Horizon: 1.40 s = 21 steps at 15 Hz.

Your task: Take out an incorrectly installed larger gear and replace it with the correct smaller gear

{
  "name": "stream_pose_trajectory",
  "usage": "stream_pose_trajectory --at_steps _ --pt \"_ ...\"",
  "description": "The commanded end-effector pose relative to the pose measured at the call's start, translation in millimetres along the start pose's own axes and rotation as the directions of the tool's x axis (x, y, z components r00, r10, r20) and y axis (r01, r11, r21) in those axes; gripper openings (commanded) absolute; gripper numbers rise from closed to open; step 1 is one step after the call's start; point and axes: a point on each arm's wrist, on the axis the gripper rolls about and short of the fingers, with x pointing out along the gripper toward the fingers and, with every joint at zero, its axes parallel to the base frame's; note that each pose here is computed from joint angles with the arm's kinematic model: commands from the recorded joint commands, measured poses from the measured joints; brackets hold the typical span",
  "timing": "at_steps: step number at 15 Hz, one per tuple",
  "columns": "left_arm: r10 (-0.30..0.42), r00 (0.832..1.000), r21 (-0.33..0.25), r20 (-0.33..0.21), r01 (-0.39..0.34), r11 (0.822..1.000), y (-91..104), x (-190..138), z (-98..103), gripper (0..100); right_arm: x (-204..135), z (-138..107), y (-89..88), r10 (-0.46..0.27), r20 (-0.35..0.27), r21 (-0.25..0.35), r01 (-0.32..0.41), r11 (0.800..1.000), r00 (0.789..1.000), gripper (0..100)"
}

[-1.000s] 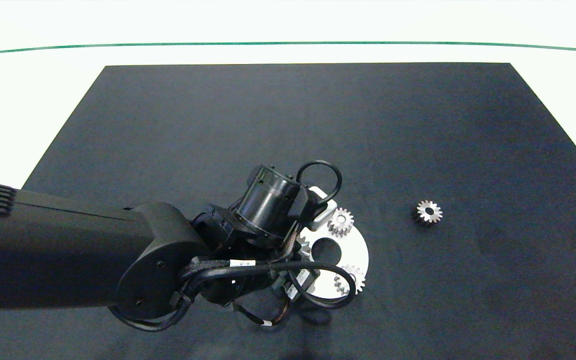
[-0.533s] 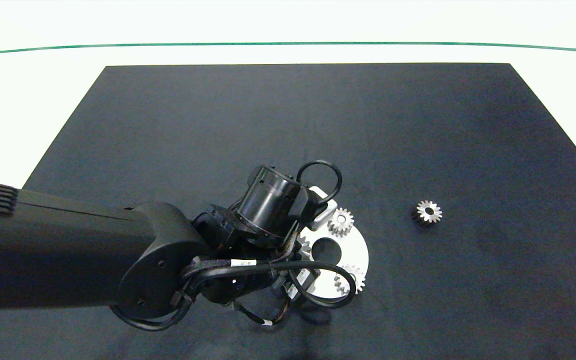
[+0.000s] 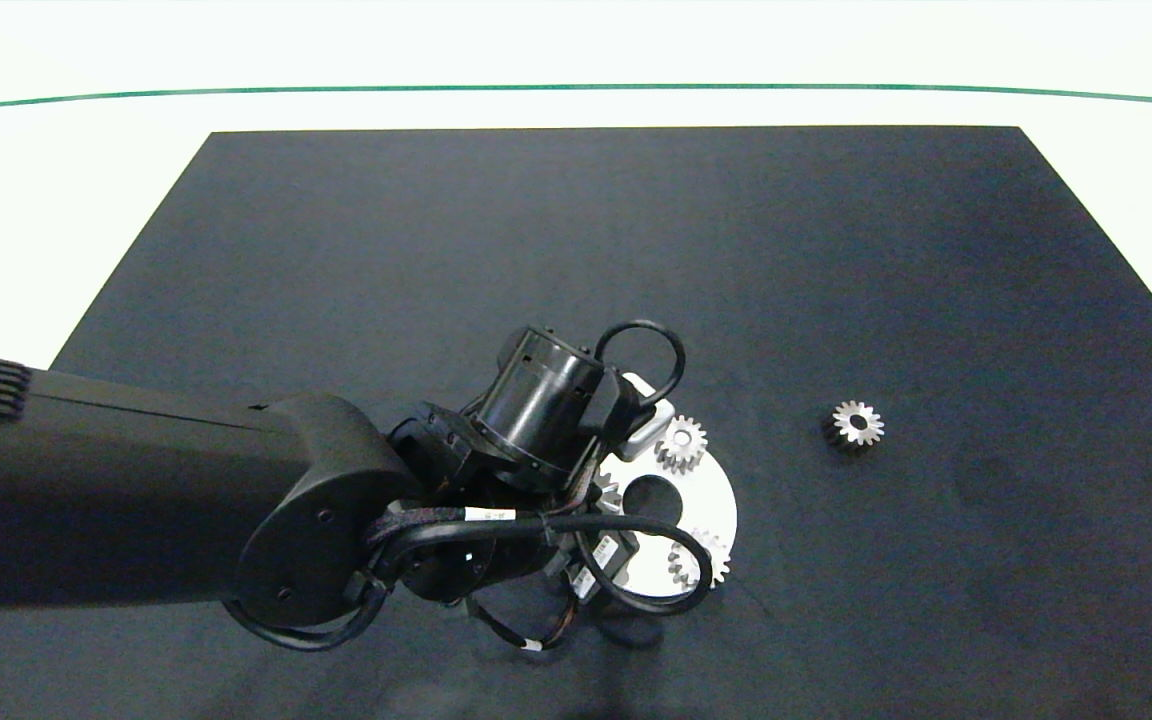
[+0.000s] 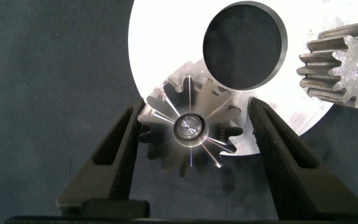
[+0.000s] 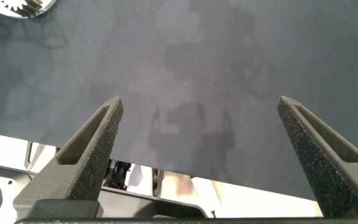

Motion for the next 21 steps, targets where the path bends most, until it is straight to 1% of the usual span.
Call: stream_pose_trajectory --at_steps 1,8,9,11,14,16,21 --pt "0.004 1.000 -0.003 0.011 -0.004 1.000 0.7 0.1 4.0 27 0.2 -0.3 0.0 0.001 -0.005 -0.001 -0.001 1.000 1.000 100" --pt "0.008 1.000 -0.009 0.025 -0.008 1.000 2.7 -1.6 8.6 12 -0.7 -0.3 0.0 0.000 0.000 -0.001 0.000 1.000 1.000 100" --pt "0.008 1.000 -0.009 0.023 -0.008 1.000 2.8 -2.1 8.4 11 -0.7 -0.3 0.0 0.000 0.000 -0.001 0.000 1.000 1.000 100" --pt "0.005 1.000 -0.004 0.001 -0.005 1.000 3.4 -3.7 6.3 6 -1.2 0.1 0.0 -0.001 0.001 -0.001 0.001 1.000 1.000 100" --pt "0.000 1.000 0.001 -0.003 0.000 1.000 2.3 -6.5 5.6 1 -1.5 0.4 -0.1 -0.001 0.003 -0.001 0.001 1.000 1.000 100" --pt "-0.004 1.000 0.004 -0.013 0.004 1.000 1.2 -6.8 4.7 1 -1.5 0.4 -0.1 -0.001 0.003 -0.001 0.001 1.000 1.000 100" --pt "-0.001 1.000 -0.005 -0.009 0.001 1.000 2.4 -6.8 5.5 0 -2.4 0.3 -0.1 -0.001 0.007 0.000 0.001 1.000 1.000 100"
